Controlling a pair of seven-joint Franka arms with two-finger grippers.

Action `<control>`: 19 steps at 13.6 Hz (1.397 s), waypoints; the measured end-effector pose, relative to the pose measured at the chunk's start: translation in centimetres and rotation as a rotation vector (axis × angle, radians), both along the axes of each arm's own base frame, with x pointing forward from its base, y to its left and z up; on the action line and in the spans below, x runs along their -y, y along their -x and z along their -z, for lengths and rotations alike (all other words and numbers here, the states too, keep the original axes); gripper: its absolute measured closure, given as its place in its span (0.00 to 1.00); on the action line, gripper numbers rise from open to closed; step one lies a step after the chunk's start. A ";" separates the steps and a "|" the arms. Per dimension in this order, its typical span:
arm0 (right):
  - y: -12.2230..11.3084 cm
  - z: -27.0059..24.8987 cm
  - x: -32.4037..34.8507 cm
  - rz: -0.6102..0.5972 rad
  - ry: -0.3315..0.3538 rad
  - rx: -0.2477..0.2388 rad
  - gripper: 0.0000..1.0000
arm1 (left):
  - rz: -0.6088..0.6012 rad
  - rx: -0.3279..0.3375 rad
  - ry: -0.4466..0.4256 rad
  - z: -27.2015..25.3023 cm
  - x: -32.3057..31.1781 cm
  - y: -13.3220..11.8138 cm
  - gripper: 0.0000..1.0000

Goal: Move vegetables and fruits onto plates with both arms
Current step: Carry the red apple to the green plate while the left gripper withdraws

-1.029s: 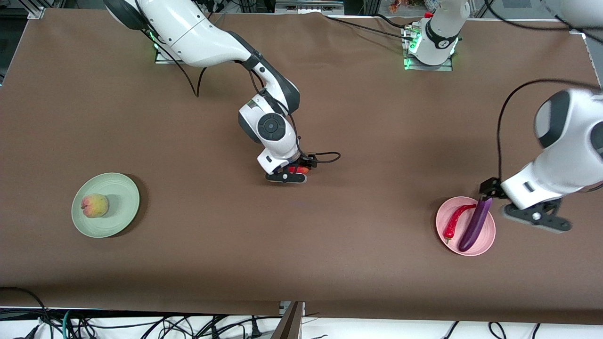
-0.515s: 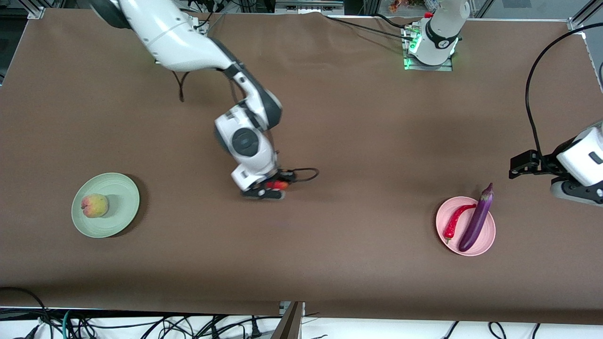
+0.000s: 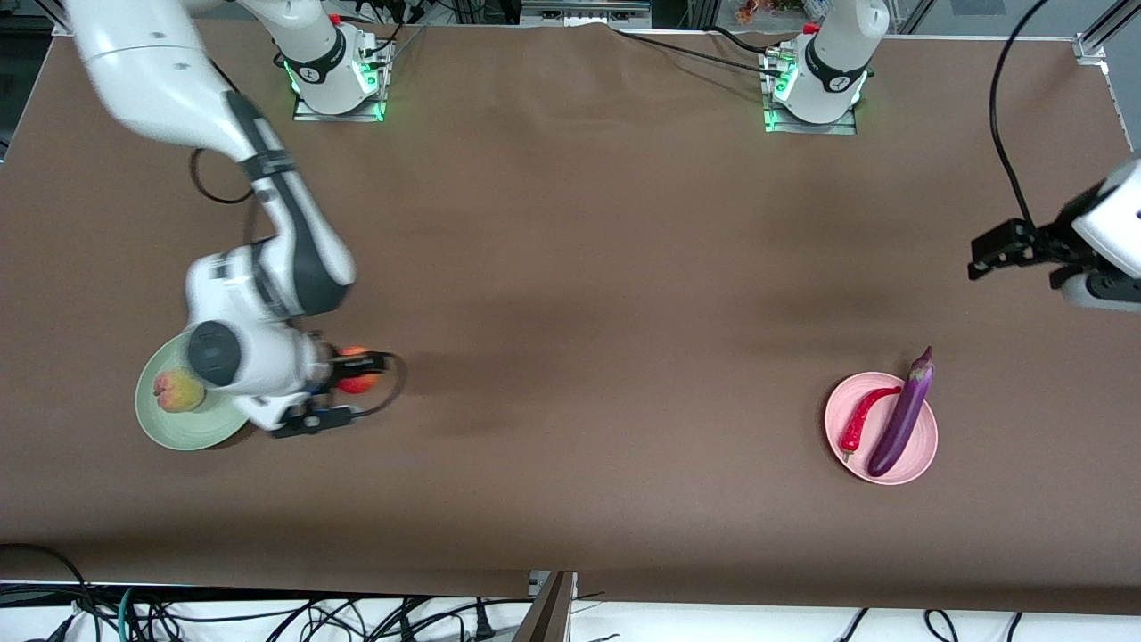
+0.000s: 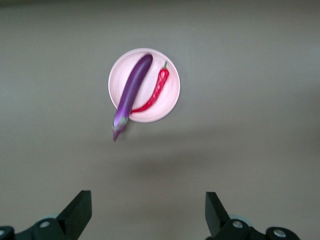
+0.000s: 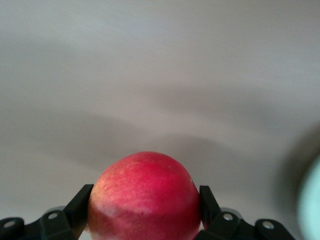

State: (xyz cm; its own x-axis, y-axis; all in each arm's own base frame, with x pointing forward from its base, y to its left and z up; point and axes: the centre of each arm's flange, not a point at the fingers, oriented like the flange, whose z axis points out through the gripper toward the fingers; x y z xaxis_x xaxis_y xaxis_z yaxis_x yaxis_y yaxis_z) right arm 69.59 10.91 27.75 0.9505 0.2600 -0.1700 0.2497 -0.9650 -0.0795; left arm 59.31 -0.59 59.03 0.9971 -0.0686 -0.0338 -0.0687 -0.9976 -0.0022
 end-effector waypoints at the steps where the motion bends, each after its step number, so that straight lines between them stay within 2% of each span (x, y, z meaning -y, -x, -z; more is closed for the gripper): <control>1: -0.2 0.0 3.6 -0.035 -0.011 -0.019 0.11 | -0.004 -0.005 0.001 0.2 0.0 1.0 0.00; 4: -0.2 0.4 12.9 -0.108 -0.040 -0.032 0.11 | -0.016 0.018 0.004 1.1 -0.3 3.2 0.00; 7: 0.3 1.5 17.7 -0.152 0.011 -0.050 0.11 | -0.017 0.006 0.005 1.6 -0.4 4.0 0.00; 9: 0.1 2.9 18.9 -0.169 0.030 -0.040 0.11 | -0.019 0.004 0.005 1.7 -0.3 4.1 0.00; 15: -0.1 6.6 20.1 -0.174 0.023 -0.013 0.11 | -0.019 0.003 0.005 1.7 -0.3 4.1 0.00; 17: -0.3 6.3 20.0 -0.174 0.021 -0.003 0.00 | -0.019 0.002 0.005 1.7 -0.3 4.1 0.00; 19: -0.9 4.4 19.1 -0.168 -0.003 0.022 0.00 | -0.019 0.001 0.005 1.8 -0.3 4.1 0.00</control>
State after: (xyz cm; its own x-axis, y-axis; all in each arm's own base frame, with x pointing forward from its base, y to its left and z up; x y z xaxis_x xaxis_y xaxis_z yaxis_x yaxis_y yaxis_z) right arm 70.44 -8.14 23.33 0.8972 0.4159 -0.1481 0.4091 -0.9094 -0.0754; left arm 55.22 -0.26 57.26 0.9982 -0.0497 -0.0328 -0.0496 -0.9988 0.0023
